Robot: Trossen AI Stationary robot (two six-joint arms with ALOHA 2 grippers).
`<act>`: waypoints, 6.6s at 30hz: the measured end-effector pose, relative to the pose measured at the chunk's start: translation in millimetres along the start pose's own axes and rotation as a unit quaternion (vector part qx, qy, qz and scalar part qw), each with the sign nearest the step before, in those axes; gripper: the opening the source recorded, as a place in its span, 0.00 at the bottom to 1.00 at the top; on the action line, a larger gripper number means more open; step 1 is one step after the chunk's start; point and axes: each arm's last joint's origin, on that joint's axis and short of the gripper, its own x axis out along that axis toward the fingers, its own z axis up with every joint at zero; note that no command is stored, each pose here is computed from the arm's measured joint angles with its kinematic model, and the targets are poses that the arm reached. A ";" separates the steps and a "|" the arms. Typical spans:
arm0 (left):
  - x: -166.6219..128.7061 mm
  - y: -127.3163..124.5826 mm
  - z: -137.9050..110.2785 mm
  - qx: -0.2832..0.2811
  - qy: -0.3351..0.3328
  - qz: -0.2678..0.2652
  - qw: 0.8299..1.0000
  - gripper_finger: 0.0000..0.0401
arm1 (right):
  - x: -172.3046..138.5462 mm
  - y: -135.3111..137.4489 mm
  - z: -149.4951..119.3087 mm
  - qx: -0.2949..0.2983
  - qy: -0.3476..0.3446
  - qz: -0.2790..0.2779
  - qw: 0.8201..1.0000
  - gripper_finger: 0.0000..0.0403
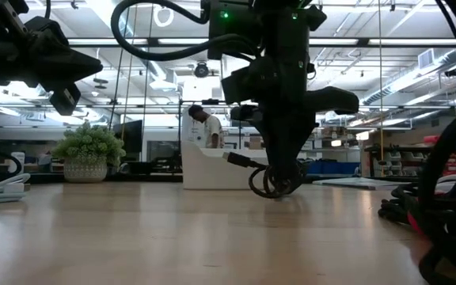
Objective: Pick and place USB-C Cables
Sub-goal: Put the top black charger cable into the bin, then put the black charger cable into the bin
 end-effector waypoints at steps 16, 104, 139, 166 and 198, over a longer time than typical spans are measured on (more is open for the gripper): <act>0.0 -0.1 0.1 0.000 0.000 0.000 1.000 0.09 | -84.9 -26.5 29.5 0.106 -0.058 -0.187 0.975 0.12; 0.0 -0.1 0.1 0.000 0.000 -0.001 1.000 0.09 | -25.0 145.9 52.9 0.052 -0.120 0.053 0.990 0.63; 0.0 -0.1 0.1 0.000 0.000 0.000 1.000 0.09 | 5.3 185.6 34.6 -0.174 -0.086 0.032 0.980 0.22; 0.0 -0.1 0.2 0.000 0.000 0.000 1.000 0.09 | -55.2 76.1 39.9 0.010 0.004 -0.255 0.967 0.05; 0.0 -0.1 0.1 0.000 0.000 0.000 1.000 0.09 | -35.9 -127.4 -55.3 0.204 0.025 -0.177 0.963 0.17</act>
